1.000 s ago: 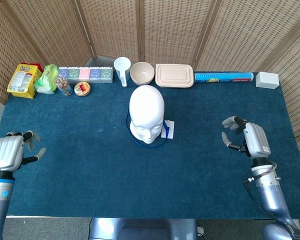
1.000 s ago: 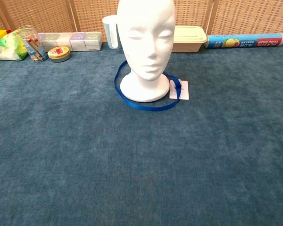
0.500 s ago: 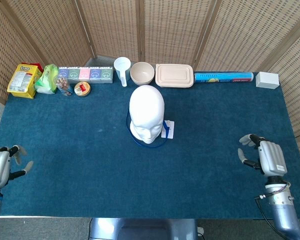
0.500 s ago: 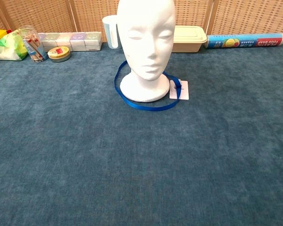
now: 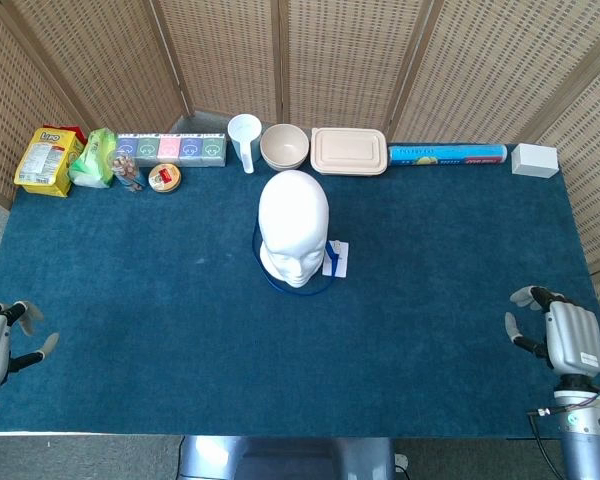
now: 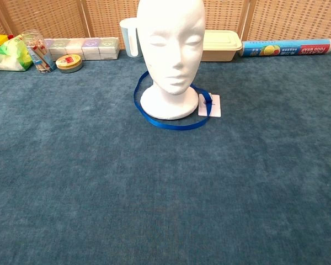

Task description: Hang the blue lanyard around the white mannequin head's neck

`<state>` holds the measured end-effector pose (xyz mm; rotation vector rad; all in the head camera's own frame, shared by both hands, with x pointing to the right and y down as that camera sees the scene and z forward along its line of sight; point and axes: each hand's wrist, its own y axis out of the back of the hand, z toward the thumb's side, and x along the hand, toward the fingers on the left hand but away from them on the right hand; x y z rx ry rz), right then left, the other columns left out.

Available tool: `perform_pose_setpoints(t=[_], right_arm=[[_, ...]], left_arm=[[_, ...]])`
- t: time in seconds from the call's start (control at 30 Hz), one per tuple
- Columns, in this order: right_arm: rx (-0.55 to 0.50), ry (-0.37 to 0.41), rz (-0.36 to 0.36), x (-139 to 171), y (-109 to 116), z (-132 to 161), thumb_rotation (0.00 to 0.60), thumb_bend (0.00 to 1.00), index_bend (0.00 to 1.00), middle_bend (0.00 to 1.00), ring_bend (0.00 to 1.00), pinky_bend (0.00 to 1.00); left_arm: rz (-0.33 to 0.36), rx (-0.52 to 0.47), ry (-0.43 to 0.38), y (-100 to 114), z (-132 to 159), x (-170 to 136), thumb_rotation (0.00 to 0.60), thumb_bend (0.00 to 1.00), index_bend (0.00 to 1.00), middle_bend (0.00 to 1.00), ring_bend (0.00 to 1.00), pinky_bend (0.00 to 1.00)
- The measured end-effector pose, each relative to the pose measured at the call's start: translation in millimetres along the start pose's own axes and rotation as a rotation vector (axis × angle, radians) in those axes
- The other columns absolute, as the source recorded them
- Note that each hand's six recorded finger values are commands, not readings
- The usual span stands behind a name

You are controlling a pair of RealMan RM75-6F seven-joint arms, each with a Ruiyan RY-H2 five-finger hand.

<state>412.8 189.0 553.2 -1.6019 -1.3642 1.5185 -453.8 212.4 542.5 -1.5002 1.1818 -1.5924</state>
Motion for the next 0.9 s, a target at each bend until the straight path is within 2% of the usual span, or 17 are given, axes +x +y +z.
perform_pose_setpoints(t=[0.23, 0.9], right_arm=[[0.044, -0.016, -0.016, 7, 7, -7, 0.495, 0.44, 0.43, 0.47, 0.45, 0.39], [0.033, -0.024, -0.028, 17, 14, -12, 0.493, 0.44, 0.44, 0.49, 0.45, 0.39]], left_arm=[[0.009, -0.017, -0.008, 2, 4, -2, 0.524, 0.23, 0.49, 0.6, 0.42, 0.25], [-0.01, -0.056, -0.008, 11, 12, -7, 0.531, 0.23, 0.49, 0.6, 0.42, 0.25]])
